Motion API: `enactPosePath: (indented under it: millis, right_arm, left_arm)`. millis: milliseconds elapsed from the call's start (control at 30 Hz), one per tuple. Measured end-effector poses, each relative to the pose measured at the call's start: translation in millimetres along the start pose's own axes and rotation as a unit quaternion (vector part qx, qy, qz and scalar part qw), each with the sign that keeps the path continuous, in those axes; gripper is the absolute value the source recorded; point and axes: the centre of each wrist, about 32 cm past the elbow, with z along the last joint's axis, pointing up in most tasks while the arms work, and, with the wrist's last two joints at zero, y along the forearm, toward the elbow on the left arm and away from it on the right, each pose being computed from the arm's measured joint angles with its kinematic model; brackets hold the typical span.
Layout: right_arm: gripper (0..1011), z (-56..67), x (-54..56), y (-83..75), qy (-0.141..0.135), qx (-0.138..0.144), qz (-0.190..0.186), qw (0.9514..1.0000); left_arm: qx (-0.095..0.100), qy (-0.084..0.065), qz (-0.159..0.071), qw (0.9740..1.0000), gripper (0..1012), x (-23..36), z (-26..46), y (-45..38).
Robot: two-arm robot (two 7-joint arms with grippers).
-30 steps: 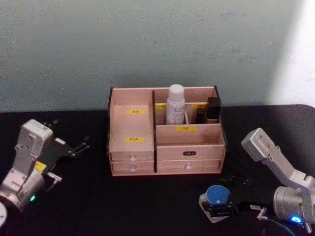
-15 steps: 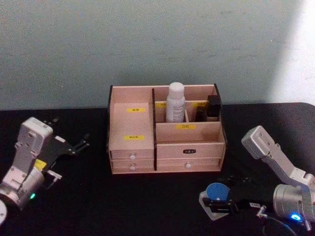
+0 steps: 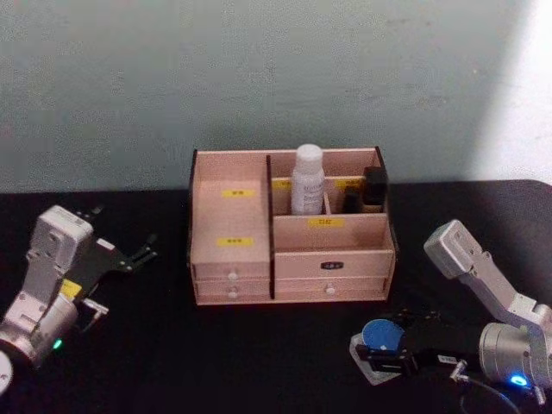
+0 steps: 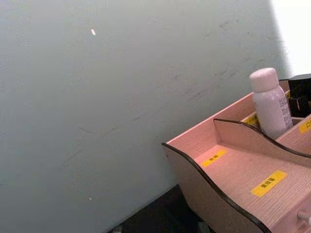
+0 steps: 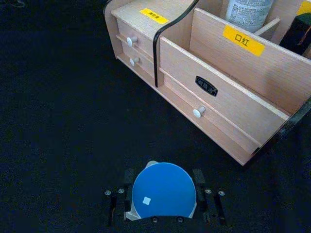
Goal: Pick up the facial cleanser and watermelon frost from the table and place them into the tiered storage box.
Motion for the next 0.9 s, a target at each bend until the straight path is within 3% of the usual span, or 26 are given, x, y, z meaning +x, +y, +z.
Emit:
enactPosePath:
  millis: [467,900]
  right_arm:
    - [729,3.0,2.0,-1.9,0.008,0.010,0.010,0.9999]
    - [729,27.2,-1.0,1.0,-0.018,0.042,0.035,0.9984]
  left_arm:
    - [0.000,0.000,0.000,1.0000,1001,0.0,0.0,0.0]
    - [0.000,0.000,0.000,1.0000,1001,0.0,0.0,0.0]
